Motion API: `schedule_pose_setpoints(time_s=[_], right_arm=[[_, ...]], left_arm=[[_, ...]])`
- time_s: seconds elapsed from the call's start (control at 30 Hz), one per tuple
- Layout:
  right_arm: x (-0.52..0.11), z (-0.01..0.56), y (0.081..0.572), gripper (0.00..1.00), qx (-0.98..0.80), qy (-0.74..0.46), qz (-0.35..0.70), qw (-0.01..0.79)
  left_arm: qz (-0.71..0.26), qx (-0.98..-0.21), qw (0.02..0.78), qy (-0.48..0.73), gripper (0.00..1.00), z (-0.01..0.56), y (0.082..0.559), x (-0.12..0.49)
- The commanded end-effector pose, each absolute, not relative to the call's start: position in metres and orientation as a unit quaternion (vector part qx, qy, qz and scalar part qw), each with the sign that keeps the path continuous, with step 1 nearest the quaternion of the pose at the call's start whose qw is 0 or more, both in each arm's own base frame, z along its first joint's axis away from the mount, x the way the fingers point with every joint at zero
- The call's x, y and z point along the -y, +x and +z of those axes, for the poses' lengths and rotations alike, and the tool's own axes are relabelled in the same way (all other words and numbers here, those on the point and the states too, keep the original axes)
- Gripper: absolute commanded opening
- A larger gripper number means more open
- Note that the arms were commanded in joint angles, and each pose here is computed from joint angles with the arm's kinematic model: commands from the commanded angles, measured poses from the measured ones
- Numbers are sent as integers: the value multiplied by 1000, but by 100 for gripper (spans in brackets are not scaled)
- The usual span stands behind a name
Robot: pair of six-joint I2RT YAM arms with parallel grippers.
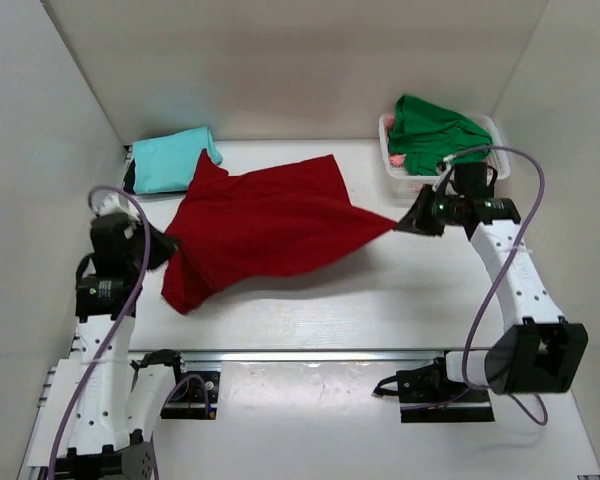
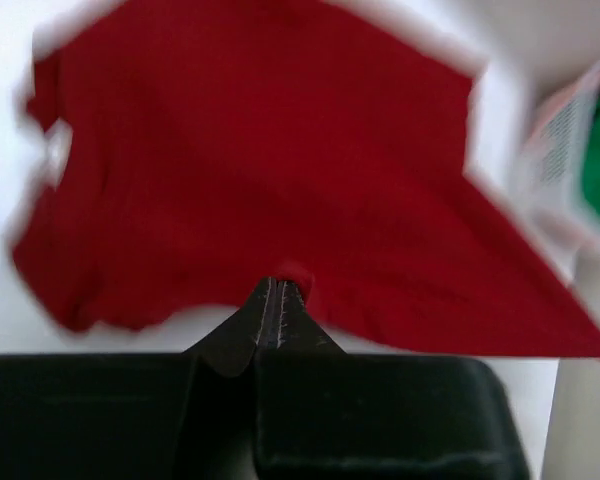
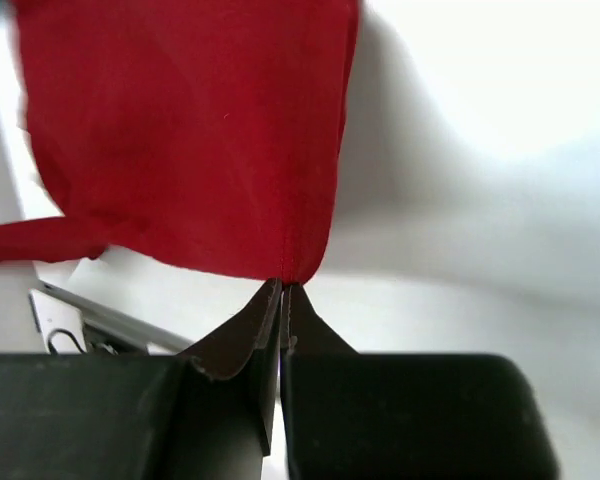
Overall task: Fold and stack the t-shirts
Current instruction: Flatten out the tshirt
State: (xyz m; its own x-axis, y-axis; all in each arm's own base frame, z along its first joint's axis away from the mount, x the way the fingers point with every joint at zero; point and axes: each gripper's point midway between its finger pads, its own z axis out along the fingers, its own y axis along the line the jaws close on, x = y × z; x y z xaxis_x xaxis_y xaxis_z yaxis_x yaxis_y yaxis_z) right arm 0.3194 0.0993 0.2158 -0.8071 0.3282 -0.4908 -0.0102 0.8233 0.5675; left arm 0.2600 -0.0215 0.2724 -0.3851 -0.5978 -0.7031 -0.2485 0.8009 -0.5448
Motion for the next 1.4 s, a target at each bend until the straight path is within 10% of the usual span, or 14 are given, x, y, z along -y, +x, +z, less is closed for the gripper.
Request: schedule_pose_setpoints(time_s=[0.0,0.3,0.37,0.47,0.67,0.87,1.27,1.37], right_arm=[[-84,247,294,0,-891,98,254,363],[-127,249,336,1,-893,32,320,316],[-141,240,370,0,-898,8,316,307],[-154,247,437,0,-896,-18,298,328],[-151,425,527,0,-781,-69,284,552],[-104,476,470,0,-714,-30,280,641],[-72,342,383,0,-815,17,248,523],[-73,355,356,0,-808,18,240,537]], left_arm=[[-226,-814,466,-264,0,267,210,46],[-266,-850,404,-208,2,252,275,66],[-302,-853,357,-232,21,222,309,82],[-318,-832,400,-216,0,249,369,94],[-288,-729,591,-190,0,434,484,18],[-233,-625,732,-137,0,607,403,-3],[-194,-738,621,-181,0,415,302,20],[-167,-707,663,-181,0,443,264,16]])
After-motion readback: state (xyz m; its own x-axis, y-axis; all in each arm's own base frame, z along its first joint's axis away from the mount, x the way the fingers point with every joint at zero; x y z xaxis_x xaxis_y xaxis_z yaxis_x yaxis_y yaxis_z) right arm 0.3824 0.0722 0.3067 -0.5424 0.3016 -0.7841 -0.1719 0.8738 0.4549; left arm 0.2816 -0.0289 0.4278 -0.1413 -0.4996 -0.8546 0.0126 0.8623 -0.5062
